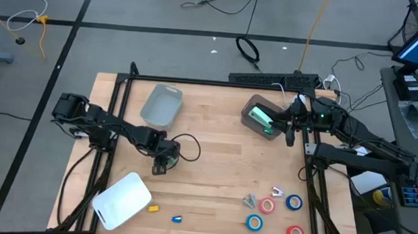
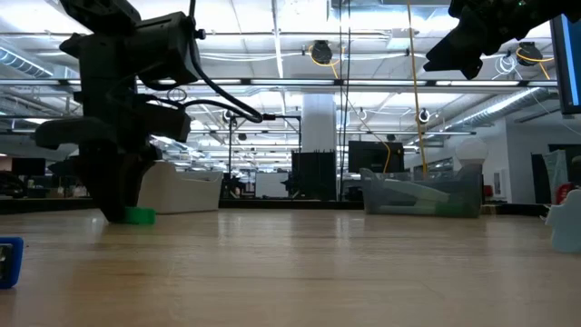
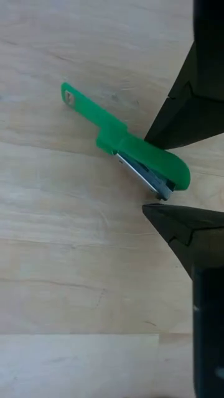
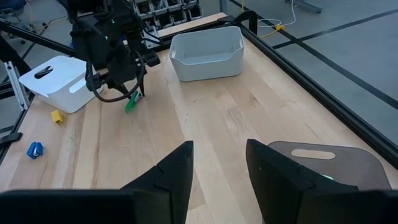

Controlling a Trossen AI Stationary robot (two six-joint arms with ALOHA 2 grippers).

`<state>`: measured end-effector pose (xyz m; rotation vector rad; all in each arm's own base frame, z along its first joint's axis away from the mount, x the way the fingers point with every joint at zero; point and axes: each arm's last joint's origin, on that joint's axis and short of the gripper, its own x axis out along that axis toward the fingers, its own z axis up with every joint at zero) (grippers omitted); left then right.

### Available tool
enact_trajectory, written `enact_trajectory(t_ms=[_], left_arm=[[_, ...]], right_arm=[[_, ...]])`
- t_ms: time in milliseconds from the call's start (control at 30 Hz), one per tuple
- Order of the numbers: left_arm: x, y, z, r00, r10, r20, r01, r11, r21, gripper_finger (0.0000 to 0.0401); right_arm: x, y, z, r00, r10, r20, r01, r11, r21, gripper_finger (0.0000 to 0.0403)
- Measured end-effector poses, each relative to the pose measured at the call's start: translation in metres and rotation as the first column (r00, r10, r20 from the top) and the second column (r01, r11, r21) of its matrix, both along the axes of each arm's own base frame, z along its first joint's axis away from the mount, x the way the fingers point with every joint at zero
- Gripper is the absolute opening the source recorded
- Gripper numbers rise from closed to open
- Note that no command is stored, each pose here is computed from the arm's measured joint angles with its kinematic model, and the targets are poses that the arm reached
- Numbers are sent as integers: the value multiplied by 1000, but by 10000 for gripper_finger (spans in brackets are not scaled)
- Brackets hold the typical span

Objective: Pick and place Stapler, Stapler remover, tape
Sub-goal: Put the dark green stapler into the black bin

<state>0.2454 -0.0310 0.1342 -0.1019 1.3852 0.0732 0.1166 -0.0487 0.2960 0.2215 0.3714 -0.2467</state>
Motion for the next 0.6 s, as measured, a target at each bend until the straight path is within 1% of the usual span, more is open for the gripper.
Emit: enact_trajectory(t_ms=[133,333,433,600], left_arm=[[0,0,0,1000,12,-6,-13,1000,-8,148],[-1,0,-1,1000,27,-13,-27,1000,-11,95],[-1,0,-1,999,46,-13,-46,999,-16,76],[2,-1,3,997,80,-9,-80,996,-30,65]], right_arm=[[0,0,0,1000,0,0,0,1000,0,141],[0,0,0,1000,0,0,0,1000,0,141],[0,0,0,1000,0,0,0,1000,0,141],[0,0,0,1000,0,0,0,1000,0,141]])
